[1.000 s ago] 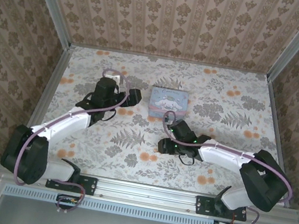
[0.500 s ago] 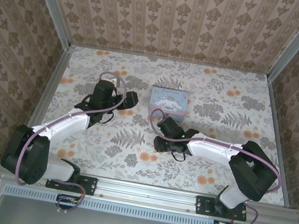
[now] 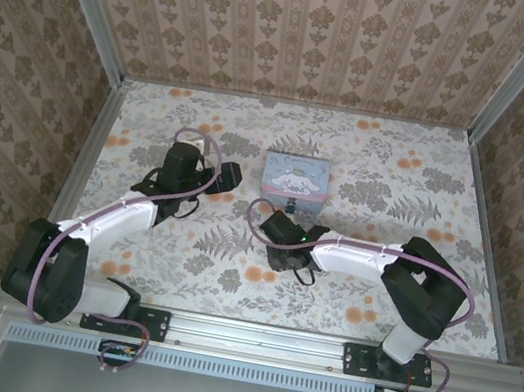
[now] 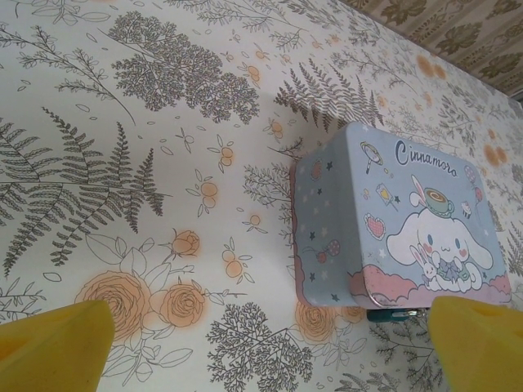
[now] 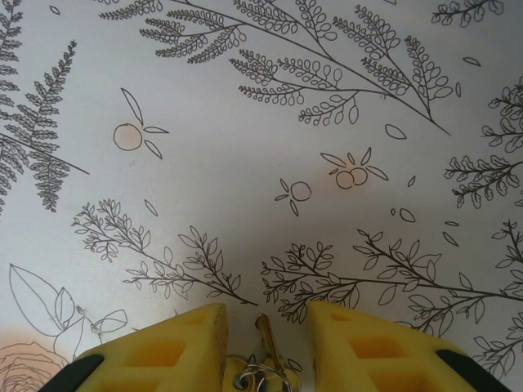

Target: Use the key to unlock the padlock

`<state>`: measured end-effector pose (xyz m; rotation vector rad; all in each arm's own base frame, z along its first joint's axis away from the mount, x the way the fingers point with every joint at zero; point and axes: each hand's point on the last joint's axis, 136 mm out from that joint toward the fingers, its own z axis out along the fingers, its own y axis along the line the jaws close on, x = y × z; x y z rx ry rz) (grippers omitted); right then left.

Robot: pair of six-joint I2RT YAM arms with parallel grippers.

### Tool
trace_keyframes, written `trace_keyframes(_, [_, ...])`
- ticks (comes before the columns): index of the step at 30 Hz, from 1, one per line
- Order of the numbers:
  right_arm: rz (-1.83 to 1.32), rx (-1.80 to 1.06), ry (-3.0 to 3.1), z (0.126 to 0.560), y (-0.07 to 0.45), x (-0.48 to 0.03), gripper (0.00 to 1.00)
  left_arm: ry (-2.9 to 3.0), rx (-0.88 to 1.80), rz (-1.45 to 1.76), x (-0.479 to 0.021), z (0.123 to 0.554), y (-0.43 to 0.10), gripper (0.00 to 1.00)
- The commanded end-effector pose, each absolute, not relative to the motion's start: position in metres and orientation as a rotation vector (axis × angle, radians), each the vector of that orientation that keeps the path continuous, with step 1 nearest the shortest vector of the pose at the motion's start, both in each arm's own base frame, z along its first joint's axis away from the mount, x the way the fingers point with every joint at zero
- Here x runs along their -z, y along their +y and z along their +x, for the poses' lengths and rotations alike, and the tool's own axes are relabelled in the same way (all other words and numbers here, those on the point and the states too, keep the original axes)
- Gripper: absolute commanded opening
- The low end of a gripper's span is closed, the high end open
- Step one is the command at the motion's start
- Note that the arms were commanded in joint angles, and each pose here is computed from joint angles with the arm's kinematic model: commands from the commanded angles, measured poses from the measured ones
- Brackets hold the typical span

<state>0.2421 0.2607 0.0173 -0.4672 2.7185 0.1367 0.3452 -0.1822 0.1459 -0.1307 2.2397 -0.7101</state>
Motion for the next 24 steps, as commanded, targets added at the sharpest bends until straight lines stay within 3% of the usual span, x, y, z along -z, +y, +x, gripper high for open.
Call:
trace_keyframes(1, [-0.439,-0.029,2.750,0.234,0.242,-0.011,0.33,2.219,0.738,-0.127,-0.149,0.346,-0.185,1.00])
trace_keyframes(13, [-0.427,0.013,2.762,0.228,0.229,-0.004,0.24,2.219,0.737,-0.132,-0.148,0.347,-0.184,1.00])
trace_keyframes(20, [-0.407,-0.006,2.772,0.220,0.222,-0.004,0.34,2.215,0.739,-0.128,-0.150,0.348,-0.186,1.00])
trace_keyframes(24, [-0.409,-0.049,2.780,0.216,0.224,-0.002,0.35,2.216,0.739,-0.126,-0.150,0.350,-0.186,1.00])
